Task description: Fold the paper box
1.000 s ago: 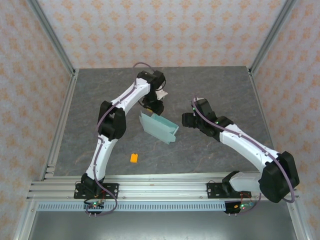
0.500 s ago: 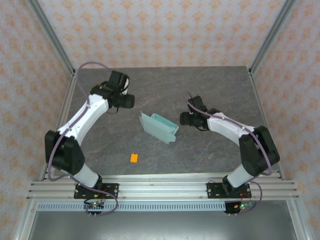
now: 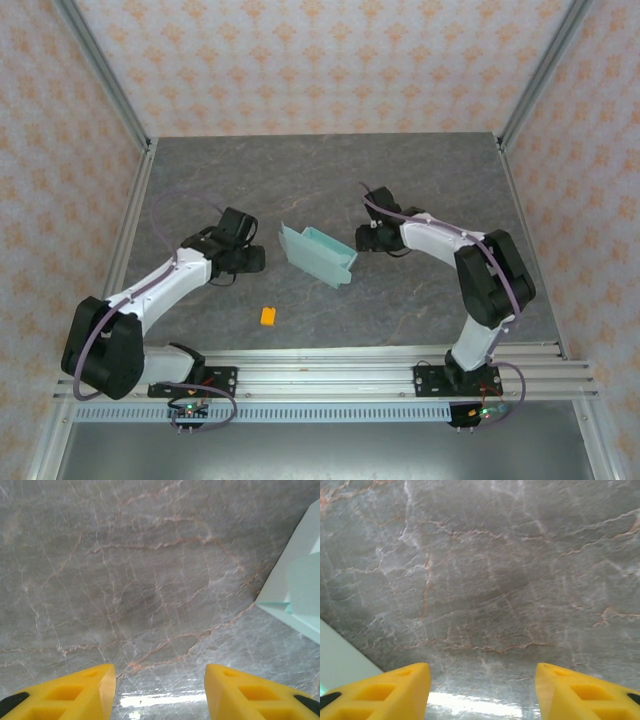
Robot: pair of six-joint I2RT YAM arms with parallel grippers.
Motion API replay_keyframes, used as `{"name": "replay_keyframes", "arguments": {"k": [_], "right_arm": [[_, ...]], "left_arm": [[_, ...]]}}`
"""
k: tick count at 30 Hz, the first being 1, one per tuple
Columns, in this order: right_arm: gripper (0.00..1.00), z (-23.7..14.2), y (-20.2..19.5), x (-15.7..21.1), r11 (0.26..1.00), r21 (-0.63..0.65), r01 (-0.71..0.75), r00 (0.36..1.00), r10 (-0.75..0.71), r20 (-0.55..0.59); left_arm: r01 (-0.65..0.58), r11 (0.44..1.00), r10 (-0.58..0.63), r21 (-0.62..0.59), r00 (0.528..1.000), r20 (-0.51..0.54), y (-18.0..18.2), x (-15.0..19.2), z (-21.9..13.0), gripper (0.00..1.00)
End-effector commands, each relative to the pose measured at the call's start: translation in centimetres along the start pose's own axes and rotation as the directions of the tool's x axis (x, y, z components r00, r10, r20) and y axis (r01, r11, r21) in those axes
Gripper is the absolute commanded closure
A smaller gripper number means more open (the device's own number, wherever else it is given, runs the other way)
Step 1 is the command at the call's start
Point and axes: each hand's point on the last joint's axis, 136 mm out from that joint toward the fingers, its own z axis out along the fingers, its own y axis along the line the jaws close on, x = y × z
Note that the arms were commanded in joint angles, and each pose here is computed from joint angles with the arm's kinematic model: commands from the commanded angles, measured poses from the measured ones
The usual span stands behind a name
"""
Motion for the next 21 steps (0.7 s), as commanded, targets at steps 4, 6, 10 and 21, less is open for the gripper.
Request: {"name": "replay_keyframes", "arguments": {"k": [4, 6, 10, 21], "right_arm": [[0.45, -0.1, 2.2, 2.9, 0.996, -0.087, 0.024, 0.998, -0.029, -0.055], [0.46, -0.4, 3.0, 3.4, 0.992, -0.122, 0.011, 0.999, -0.018, -0.049], [0.48, -0.9, 5.1, 4.2, 0.979, -0.203, -0.004, 1.000, 0.000, -0.021], [0.51, -2.0, 8.5, 3.9, 0.951, -0.309, -0.019, 0.998, 0.037, 0.052]], "left_arm": [[0.032, 0.999, -0.032, -0.002, 0.999, 0.039, 0.1, -0.5, 0.6, 0.50], [0.037, 0.999, -0.035, -0.026, 0.998, 0.050, 0.5, -0.6, 0.7, 0.51], [0.051, 0.999, -0.050, -0.015, 0.998, 0.042, 0.3, -0.5, 1.4, 0.51], [0.072, 0.997, -0.071, -0.009, 0.997, 0.035, -0.8, -3.1, 4.5, 0.51]]}}
